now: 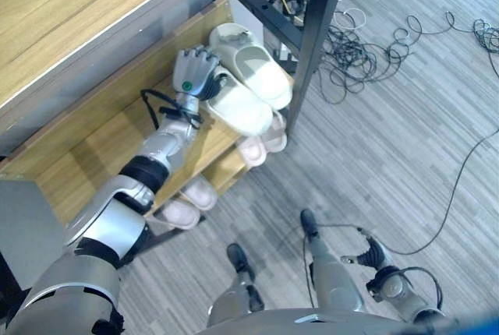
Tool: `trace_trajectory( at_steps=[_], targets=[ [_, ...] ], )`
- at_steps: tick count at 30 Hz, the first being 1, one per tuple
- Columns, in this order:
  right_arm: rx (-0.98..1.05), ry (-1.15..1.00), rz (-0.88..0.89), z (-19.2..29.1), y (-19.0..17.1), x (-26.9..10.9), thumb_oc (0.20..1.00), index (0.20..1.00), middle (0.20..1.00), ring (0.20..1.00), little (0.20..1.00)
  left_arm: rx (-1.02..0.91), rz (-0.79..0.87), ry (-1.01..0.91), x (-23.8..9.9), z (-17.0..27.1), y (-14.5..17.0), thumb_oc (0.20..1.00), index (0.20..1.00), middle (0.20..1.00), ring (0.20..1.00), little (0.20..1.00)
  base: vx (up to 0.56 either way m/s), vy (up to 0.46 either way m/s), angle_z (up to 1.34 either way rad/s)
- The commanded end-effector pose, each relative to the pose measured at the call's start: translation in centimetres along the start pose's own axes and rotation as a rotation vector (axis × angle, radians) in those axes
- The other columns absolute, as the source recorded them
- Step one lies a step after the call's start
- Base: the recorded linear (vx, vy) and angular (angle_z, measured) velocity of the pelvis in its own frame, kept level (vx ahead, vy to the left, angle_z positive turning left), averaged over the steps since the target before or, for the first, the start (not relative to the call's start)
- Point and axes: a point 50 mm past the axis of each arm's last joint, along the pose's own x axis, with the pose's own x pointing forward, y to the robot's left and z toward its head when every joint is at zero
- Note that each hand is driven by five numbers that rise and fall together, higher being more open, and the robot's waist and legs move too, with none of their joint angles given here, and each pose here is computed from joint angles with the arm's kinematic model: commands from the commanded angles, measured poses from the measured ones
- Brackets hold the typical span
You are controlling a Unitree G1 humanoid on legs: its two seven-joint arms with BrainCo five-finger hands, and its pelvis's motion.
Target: Arrange the slippers neatly on the shoe rack.
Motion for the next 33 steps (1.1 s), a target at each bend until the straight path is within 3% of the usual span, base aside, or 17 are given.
trace_trajectory(
  at_steps=[1, 5, 6, 7, 18, 25, 33],
  targets=[
    [-0.033, 0.016, -0.034, -1.4, -1.3, -0.4, 1.0, 1.0, 1.0, 1.0, 1.0, 0.1, 0.044, 0.07, 2.5, -2.8, 2.0, 0.2, 0.2, 0.2, 0.2, 0.2, 0.0, 0.0, 0.0],
    [-0.043, 0.017, -0.022, -1.4, -1.1, -0.4, 1.0, 1.0, 1.0, 1.0, 1.0, 0.124, 0.028, 0.029, 3.0, -2.2, 2.2, 0.2, 0.2, 0.2, 0.2, 0.2, 0.01, 0.0, -0.02],
    [-0.044, 0.019, -0.021, -1.3, -1.0, -0.3, 1.0, 1.0, 1.0, 1.0, 1.0, 0.126, 0.022, 0.024, 3.1, -2.1, 2.1, 0.561, 0.561, 0.561, 0.561, 0.561, 0.0, 0.0, 0.0],
    [-0.049, 0.015, -0.023, -1.1, -1.2, -0.2, 1.0, 1.0, 1.0, 1.0, 1.0, 0.127, -0.001, 0.035, 3.2, -1.9, 1.7, 1.0, 1.0, 1.0, 1.0, 1.0, 0.0, 0.0, 0.0],
    [-0.054, 0.015, -0.018, -1.6, -1.1, -0.7, 1.0, 1.0, 1.0, 1.0, 1.0, 0.036, 0.038, 0.156, 3.5, -3.3, 2.5, 1.0, 1.0, 1.0, 1.0, 1.0, 0.0, 0.001, 0.01],
    [-0.029, 0.032, 0.004, -1.7, -0.5, -0.9, 1.0, 1.0, 1.0, 1.0, 1.0, -0.205, 0.159, 0.244, 2.6, -3.5, 3.8, 1.0, 1.0, 1.0, 1.0, 1.0, 0.0, 0.006, 0.1],
    [-0.019, 0.031, 0.003, -1.1, -0.5, -0.5, 1.0, 1.0, 1.0, 1.0, 1.0, -0.368, 0.175, 0.299, 1.0, -3.3, 3.4, 1.0, 1.0, 1.0, 1.0, 1.0, -0.02, 0.006, 0.07]
  ],
)
